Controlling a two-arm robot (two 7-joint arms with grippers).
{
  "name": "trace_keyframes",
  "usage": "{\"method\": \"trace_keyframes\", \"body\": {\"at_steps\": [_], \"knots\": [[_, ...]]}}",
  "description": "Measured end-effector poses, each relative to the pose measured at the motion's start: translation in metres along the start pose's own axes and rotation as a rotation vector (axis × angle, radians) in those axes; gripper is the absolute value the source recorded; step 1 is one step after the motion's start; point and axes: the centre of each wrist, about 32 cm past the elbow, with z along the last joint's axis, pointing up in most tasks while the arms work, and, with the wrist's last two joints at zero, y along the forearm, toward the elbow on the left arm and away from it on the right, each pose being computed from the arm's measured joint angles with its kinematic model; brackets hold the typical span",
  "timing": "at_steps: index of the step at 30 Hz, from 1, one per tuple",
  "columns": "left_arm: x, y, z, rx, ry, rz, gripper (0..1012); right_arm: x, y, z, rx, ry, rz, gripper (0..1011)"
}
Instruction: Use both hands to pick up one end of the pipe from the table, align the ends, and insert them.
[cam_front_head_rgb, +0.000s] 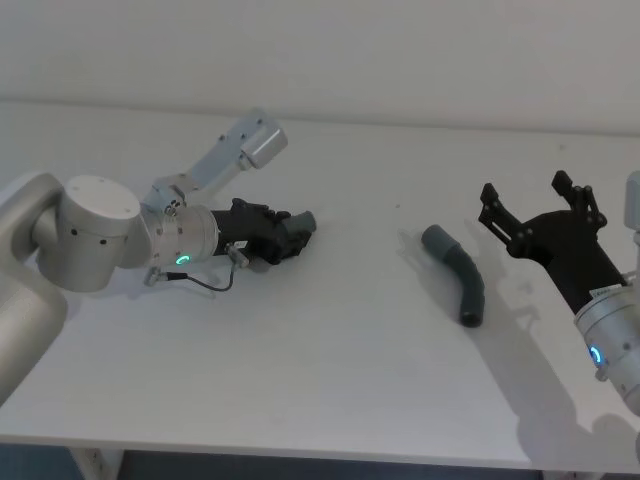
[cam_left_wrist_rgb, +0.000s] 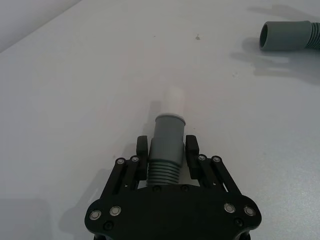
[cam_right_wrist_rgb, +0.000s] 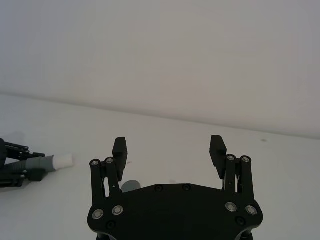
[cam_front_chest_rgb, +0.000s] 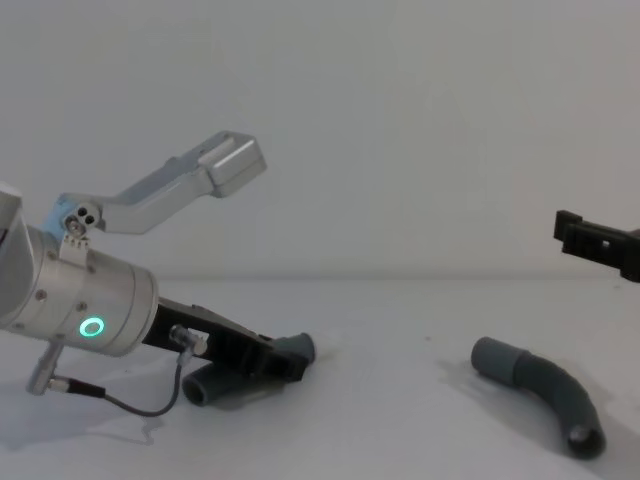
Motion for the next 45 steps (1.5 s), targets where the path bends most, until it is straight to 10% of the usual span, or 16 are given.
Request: {"method": "trace_keyframes", "body": {"at_steps": [13, 28, 45], "knots": [[0.0000, 0.0000, 0.0000, 0.001, 0.000, 0.000, 396, -0.001, 0.007, 0.003, -0.068, -0.020, 0.110, 1000], [0.0000, 0.0000, -0.0001, 0.001, 0.000, 0.000, 382, 0.000, 0.023, 0.007, -0.291, -0.024, 0.301, 1000], [0.0000, 0.0000, 0.0000, 0.001, 0.000, 0.000, 382, 0.008, 0.036, 0.009, -0.442, 0.027, 0.300, 1000]]}}
